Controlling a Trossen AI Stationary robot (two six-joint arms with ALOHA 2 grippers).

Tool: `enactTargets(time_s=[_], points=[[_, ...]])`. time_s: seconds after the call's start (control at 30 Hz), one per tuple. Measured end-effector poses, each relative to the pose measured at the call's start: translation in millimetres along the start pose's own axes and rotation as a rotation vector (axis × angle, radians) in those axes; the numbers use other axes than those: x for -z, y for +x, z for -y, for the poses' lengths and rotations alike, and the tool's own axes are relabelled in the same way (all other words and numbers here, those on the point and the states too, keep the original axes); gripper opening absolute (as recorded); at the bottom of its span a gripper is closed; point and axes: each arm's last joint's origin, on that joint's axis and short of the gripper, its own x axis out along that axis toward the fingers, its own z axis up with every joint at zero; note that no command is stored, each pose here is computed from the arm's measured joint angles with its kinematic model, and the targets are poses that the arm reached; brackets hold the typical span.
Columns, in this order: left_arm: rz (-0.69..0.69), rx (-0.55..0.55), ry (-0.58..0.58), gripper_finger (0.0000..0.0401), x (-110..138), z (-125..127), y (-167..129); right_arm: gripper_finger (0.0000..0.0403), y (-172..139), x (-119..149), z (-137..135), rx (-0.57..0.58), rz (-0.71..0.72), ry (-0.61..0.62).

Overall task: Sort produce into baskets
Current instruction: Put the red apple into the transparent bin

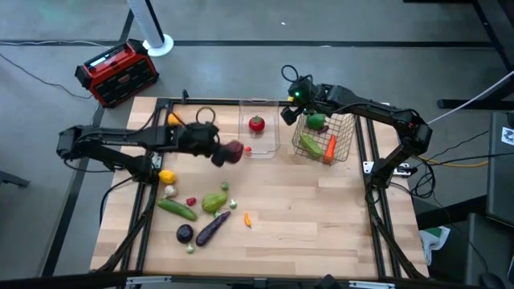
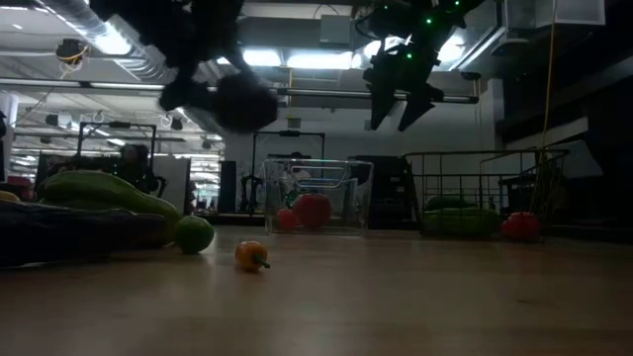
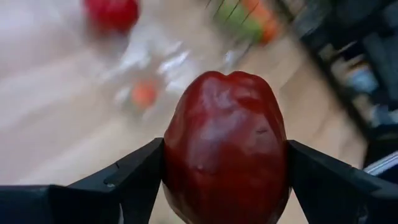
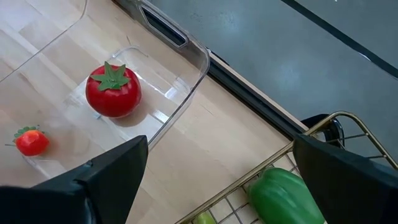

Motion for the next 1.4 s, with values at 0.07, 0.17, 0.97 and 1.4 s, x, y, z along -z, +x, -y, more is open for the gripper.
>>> enactTargets(time_s=[0.07,0.17,0.97,1.4], points=[[0.09,0.029,0.032,0.0306,-10,2,2,0.0397,0,-1,0,-0.003,0.011,0.004],[0.204,0.017,0.098,0.0306,-22,2,11,0.0397,0,-3,-1,-0.007,0.026,0.008],[0.16,-0.07,0.264,0.0306,-35,-34,92,0.0397,0,-5,-1,-0.013,0.046,0.015],[0.208,-0.093,0.26,0.0306,-47,-45,93,0.0397,0,-5,-1,-0.013,0.046,0.015]])
